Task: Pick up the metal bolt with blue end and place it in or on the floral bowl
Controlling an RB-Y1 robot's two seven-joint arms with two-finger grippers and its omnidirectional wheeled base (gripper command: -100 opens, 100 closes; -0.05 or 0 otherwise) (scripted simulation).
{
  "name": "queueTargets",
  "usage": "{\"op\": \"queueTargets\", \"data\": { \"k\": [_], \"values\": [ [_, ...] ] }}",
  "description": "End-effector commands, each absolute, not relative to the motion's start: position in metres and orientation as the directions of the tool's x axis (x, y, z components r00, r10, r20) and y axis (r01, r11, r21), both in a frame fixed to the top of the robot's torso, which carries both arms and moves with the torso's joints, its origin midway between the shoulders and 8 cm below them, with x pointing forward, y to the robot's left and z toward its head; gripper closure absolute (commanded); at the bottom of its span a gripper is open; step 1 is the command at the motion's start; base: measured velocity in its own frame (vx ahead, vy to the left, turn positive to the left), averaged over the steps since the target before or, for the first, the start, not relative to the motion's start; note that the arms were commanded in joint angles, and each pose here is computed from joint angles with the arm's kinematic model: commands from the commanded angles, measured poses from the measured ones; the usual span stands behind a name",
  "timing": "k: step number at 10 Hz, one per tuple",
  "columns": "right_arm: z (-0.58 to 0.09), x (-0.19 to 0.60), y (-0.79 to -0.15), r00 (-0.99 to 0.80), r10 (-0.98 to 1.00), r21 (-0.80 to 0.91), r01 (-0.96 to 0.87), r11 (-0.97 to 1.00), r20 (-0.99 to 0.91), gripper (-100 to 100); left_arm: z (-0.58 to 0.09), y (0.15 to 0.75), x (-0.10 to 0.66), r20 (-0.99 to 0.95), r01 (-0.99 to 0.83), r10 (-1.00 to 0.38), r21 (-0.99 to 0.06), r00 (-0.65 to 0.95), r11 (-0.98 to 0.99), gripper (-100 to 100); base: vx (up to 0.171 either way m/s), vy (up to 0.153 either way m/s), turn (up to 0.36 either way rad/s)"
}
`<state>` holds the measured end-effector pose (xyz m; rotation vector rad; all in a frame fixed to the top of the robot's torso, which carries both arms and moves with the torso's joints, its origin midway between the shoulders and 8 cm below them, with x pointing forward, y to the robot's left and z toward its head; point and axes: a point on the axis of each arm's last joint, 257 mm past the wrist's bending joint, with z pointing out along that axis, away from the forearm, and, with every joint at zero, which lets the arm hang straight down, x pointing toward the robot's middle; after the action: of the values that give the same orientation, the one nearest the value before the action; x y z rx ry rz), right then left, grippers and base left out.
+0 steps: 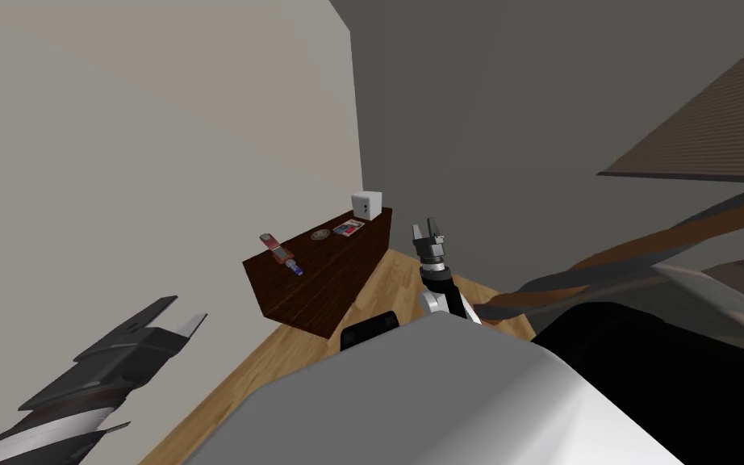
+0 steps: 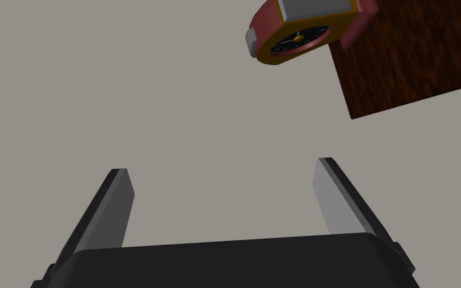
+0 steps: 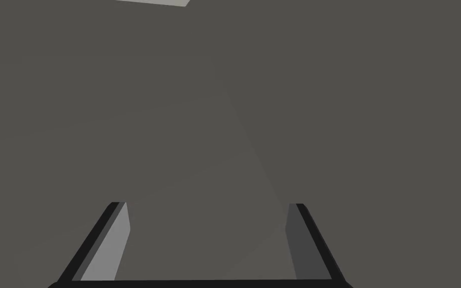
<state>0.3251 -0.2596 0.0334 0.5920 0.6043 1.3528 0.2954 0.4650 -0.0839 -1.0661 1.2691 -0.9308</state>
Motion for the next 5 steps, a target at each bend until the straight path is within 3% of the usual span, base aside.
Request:
{"op": "queueTargets", "data": {
  "k": [1, 2, 5],
  "values": [
    [0.033, 0.325, -0.260, 0.116, 0.992, 0.700, -0.704, 0.122, -0.056, 0, -0.085, 0.468, 0.295, -0.272, -0.061, -0.959, -0.962, 0.079, 0.267, -100, -0.018, 0.045, -0.170],
    [0.033, 0.325, -0.260, 0.117, 0.992, 0.700, -0.704, 0.122, -0.056, 0, -0.091, 0.477, 0.290, -0.269, -0.116, -0.960, -0.959, 0.076, 0.260, -100, -0.019, 0.032, -0.414],
    [0.033, 0.325, -0.260, 0.116, 0.992, 0.700, -0.704, 0.122, -0.056, 0, -0.098, 0.482, 0.289, -0.273, -0.174, -0.961, -0.950, 0.051, 0.261, -100, -0.019, 0.045, -0.190]
  ]
}}
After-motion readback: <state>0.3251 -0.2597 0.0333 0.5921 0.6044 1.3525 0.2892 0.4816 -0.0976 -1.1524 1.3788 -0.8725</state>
